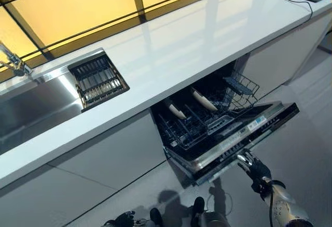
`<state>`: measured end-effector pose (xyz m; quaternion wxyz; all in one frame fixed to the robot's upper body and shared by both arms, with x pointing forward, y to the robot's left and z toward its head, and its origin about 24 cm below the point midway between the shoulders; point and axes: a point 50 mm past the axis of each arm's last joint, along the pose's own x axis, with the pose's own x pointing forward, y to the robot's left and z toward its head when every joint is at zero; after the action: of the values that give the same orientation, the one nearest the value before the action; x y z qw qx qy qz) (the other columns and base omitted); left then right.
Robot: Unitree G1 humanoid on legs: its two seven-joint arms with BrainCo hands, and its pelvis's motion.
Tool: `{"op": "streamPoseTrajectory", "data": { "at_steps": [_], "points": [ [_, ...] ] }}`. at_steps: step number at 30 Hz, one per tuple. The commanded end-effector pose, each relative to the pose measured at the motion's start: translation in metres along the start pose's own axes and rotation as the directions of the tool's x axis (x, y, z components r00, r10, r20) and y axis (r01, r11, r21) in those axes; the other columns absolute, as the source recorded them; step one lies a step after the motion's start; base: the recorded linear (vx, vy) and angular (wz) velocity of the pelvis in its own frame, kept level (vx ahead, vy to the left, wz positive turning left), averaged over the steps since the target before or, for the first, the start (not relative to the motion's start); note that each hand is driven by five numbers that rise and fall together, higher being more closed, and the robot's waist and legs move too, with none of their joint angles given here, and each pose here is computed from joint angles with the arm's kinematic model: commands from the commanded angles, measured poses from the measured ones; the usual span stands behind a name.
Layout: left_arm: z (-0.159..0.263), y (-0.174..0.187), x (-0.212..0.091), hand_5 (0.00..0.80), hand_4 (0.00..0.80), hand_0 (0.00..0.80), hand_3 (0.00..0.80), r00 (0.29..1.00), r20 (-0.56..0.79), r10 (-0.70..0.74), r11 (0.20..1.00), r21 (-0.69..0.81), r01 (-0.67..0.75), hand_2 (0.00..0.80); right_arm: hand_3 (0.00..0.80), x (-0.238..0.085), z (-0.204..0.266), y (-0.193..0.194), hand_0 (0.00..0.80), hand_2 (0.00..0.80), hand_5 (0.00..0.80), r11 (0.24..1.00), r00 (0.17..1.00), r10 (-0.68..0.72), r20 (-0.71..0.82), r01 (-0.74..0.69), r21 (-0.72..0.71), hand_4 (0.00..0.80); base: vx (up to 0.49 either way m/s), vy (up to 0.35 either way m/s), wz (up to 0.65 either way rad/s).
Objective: Take plates into dishwasher
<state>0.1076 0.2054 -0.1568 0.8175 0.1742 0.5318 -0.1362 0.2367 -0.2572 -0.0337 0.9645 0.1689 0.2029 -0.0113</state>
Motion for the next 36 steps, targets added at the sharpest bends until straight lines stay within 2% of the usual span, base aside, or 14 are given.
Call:
{"op": "streamPoseTrajectory", "data": {
  "at_steps": [1,9,18,27,35,36],
  "points": [
    [-0.006,0.010,-0.004,0.000,0.000,0.000,0.000,1.000,-0.018,0.013,0.995,0.100,-0.012,0.000,0.000,0.043,0.068,0.162,0.000,0.000,0.000,0.786,0.757,0.617,0.216,-0.605,-0.126,0.000,0.049,0.012,0.13],
    [-0.009,0.014,-0.005,0.000,0.000,0.000,0.000,0.999,-0.031,0.026,0.996,0.086,-0.023,0.000,0.000,0.044,0.072,0.178,0.000,0.000,0.000,0.754,0.731,0.657,0.185,-0.630,-0.185,0.000,0.056,0.043,0.46],
    [-0.018,0.020,-0.007,0.000,0.000,0.000,0.000,0.997,-0.053,0.055,0.997,0.066,-0.051,0.000,0.000,0.053,0.077,0.167,0.000,0.000,0.000,0.810,0.816,0.560,0.146,-0.501,-0.306,0.000,0.045,0.058,0.33],
    [-0.021,0.024,-0.009,0.000,0.000,0.000,0.000,0.996,-0.056,0.075,0.996,0.046,-0.072,0.000,0.000,0.059,0.075,0.137,0.000,0.000,0.000,0.864,0.894,0.430,0.125,-0.367,-0.343,0.000,0.024,0.081,0.02],
    [-0.013,0.030,-0.008,0.000,0.000,0.000,0.000,0.995,-0.030,0.099,0.995,0.032,-0.098,0.000,0.000,0.050,0.063,0.091,0.000,0.000,0.000,0.909,0.959,0.228,0.167,-0.149,-0.388,0.000,0.004,0.148,0.08],
    [-0.007,0.034,-0.007,0.000,0.000,0.000,0.000,0.994,-0.009,0.109,0.993,0.035,-0.109,0.000,0.000,0.044,0.056,0.076,0.000,0.000,0.000,0.899,0.969,0.177,0.173,-0.088,-0.430,0.000,-0.114,0.101,0.29]
  ]
}}
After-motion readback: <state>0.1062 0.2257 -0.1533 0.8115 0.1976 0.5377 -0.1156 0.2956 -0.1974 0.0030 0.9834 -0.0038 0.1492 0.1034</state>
